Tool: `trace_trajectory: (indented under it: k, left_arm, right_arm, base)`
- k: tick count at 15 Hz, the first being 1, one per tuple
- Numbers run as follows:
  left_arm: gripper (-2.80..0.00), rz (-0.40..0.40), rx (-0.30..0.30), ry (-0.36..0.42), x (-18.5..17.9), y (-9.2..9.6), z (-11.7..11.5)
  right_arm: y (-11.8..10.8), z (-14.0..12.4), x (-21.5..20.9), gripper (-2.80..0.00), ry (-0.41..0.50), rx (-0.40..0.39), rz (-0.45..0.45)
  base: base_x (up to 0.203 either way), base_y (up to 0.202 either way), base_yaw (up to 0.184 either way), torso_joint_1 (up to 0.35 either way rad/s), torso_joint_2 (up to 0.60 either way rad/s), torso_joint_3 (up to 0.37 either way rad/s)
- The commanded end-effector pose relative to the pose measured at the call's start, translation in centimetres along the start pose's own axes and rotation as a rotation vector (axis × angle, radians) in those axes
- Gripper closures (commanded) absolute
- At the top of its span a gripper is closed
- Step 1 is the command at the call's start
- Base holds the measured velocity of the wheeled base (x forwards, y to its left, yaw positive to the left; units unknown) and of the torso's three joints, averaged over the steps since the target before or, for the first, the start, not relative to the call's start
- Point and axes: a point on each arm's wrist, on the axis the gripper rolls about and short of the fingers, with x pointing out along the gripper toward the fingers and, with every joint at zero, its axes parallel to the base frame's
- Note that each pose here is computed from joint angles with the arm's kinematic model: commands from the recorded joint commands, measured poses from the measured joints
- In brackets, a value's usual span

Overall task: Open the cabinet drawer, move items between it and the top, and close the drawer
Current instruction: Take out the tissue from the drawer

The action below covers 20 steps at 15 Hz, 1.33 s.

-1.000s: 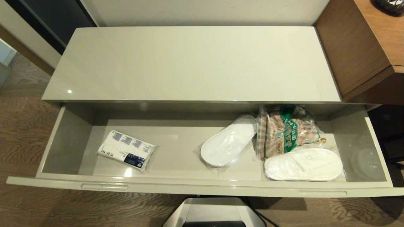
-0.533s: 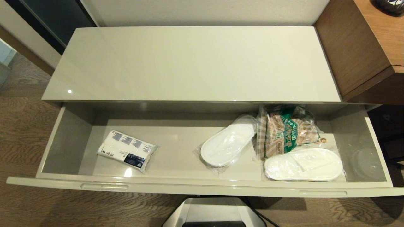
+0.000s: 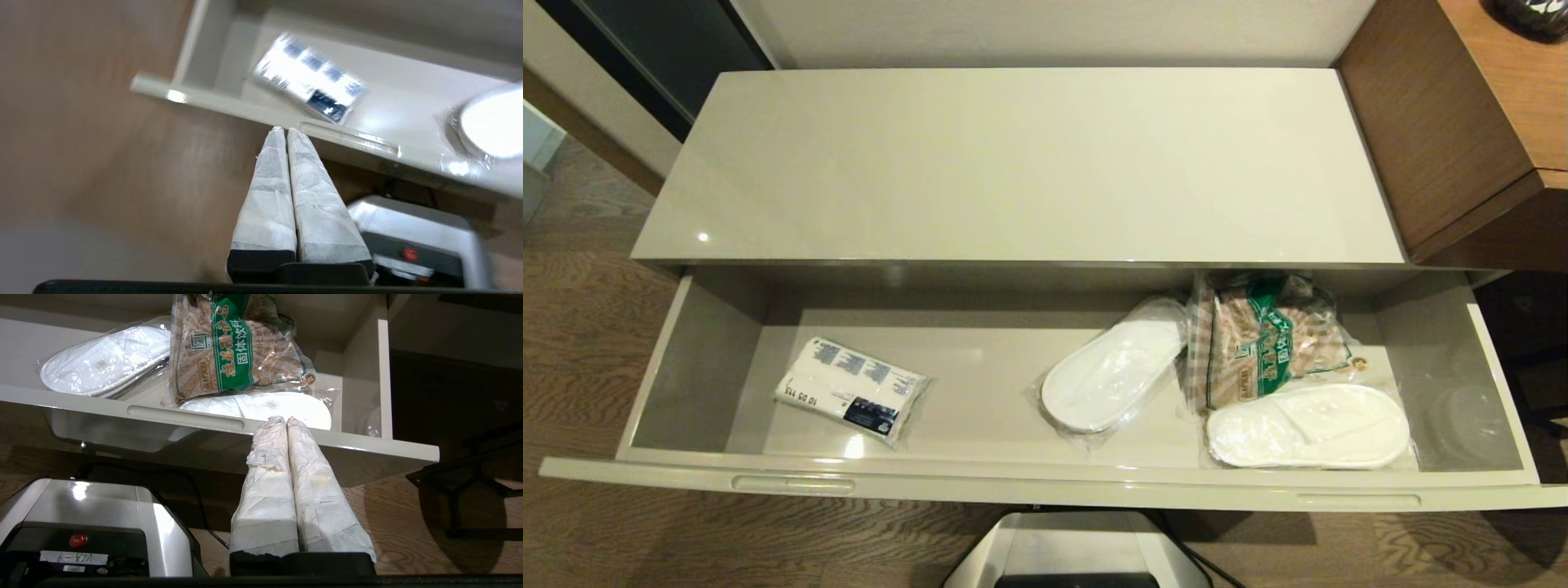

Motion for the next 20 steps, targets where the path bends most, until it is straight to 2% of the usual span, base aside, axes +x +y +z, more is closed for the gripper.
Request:
trace_trajectory:
  k: [1,2,4,5,7,8,10,12,13,14,16,17,20]
  left_arm:
    - [0.00,0.092,-0.044,0.261,2.9,-0.7,3.3]
    - [0.00,0.109,-0.083,0.346,4.2,-1.0,4.2]
    - [0.00,0.143,-0.221,0.519,9.3,-2.0,6.3]
    - [0.00,0.172,-0.296,0.622,12.8,-2.6,6.8]
    - [0.00,0.215,-0.447,0.762,18.4,-3.8,7.1]
    - [0.00,0.227,-0.535,0.799,20.4,-4.4,7.4]
    - [0.00,0.237,-0.669,0.900,24.6,-5.4,6.8]
    - [0.00,0.266,-0.741,0.976,28.0,-6.0,5.5]
    - [0.00,0.268,-0.769,0.985,28.8,-6.2,5.3]
    - [-2.80,0.271,-0.785,0.987,29.1,-6.3,5.1]
    - [-2.80,0.294,-0.793,1.024,29.7,-6.2,3.9]
    - [-2.80,0.313,-0.781,1.018,30.0,-6.2,3.4]
    - [-2.80,0.328,-0.769,0.942,31.1,-6.2,3.1]
  right_arm:
    - [0.0,-0.1,-0.1,0.00,-0.010,0.000,-0.001]
    - [0.0,-0.1,-0.1,0.00,-0.010,0.002,-0.001]
    - [0.0,-0.1,-0.1,0.00,-0.010,0.002,-0.001]
    - [0.0,-0.1,-0.1,0.00,-0.010,0.002,-0.001]
    - [0.0,-0.1,-0.1,0.00,-0.010,0.002,-0.001]
    - [0.0,-0.1,-0.1,0.00,-0.010,0.002,-0.001]
    - [0.0,-0.1,-0.1,0.00,-0.010,0.002,-0.001]
    - [0.0,-0.1,-0.1,0.00,-0.010,0.002,-0.001]
    - [0.0,-0.1,-0.1,0.00,-0.010,0.002,-0.001]
    - [0.0,-0.1,-0.1,0.00,-0.010,0.002,-0.001]
    - [0.0,-0.1,-0.1,0.00,-0.009,0.002,-0.001]
    - [0.0,-0.1,-0.1,0.00,-0.010,0.002,-0.001]
    - [0.0,-0.1,-0.1,0.00,-0.010,0.002,-0.001]
  base:
    - [0.000,0.000,0.000,0.000,0.00,0.000]
    - [0.000,0.000,0.000,0.000,0.00,0.000]
    - [0.000,0.000,0.000,0.000,0.00,0.000]
    - [0.000,0.000,0.000,0.000,0.00,0.000]
    - [0.000,0.000,0.000,0.000,0.00,0.000]
    - [0.000,0.000,0.000,0.000,0.00,0.000]
    - [0.000,0.000,0.000,0.000,0.00,0.000]
    - [0.000,0.000,0.000,0.000,0.00,0.000]
    - [0.000,0.000,0.000,0.000,0.00,0.000]
    - [0.000,0.000,0.000,0.000,0.00,0.000]
    - [0.000,0.000,0.000,0.000,0.00,0.000]
    - [0.000,0.000,0.000,0.000,0.00,0.000]
    - [0.000,0.000,0.000,0.000,0.00,0.000]
